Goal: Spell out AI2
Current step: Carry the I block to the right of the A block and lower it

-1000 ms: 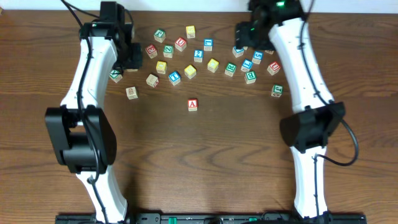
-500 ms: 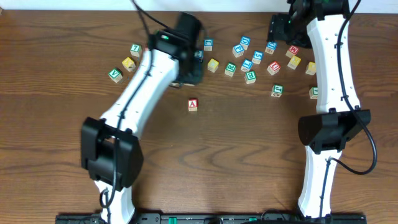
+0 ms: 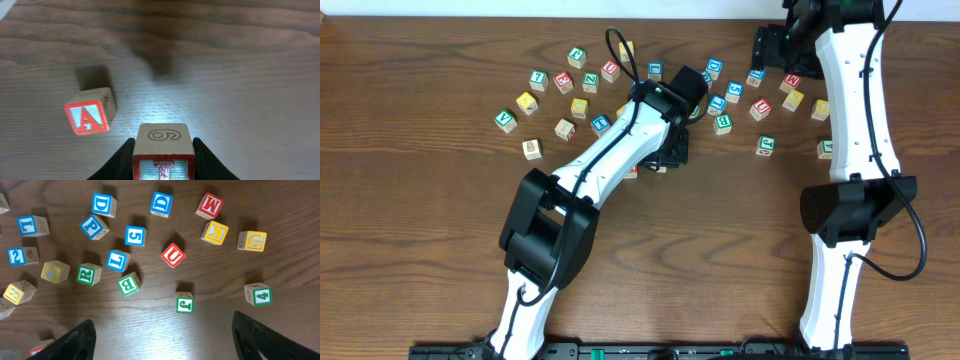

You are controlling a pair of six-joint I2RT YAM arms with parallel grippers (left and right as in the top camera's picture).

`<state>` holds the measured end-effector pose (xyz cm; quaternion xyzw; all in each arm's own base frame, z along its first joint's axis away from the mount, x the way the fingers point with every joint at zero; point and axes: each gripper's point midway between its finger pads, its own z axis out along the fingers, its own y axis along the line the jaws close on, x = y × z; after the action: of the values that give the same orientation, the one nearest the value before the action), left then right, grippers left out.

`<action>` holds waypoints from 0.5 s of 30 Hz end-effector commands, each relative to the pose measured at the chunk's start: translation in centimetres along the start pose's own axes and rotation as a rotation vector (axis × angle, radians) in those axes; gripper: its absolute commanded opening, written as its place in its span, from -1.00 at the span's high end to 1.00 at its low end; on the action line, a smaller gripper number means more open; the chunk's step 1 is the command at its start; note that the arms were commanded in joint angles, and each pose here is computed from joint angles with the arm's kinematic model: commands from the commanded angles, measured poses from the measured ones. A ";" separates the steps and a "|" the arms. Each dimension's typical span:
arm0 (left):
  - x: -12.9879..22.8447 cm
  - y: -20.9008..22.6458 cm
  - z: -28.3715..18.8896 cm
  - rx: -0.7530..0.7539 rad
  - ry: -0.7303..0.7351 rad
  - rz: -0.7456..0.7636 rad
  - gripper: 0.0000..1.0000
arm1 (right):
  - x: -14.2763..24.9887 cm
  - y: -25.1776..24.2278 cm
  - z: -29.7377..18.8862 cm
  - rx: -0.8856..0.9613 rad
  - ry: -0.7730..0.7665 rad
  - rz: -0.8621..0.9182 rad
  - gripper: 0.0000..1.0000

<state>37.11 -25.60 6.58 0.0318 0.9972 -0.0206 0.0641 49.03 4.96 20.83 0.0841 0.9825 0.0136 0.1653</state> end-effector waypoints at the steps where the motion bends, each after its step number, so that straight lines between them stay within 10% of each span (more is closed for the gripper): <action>1: -0.3 1.8 1.4 -0.094 -0.012 -0.076 0.39 | -0.4 -0.3 -1.5 0.001 -0.034 -0.014 -0.64; 15: 0.0 1.9 4.6 -0.122 0.021 -0.120 0.39 | -0.3 -0.3 -1.5 0.001 -0.031 -0.021 -0.66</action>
<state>37.68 -24.54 2.70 -0.0176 0.9981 0.0223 0.0539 48.88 4.95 20.78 0.0809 0.9833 0.0125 0.1622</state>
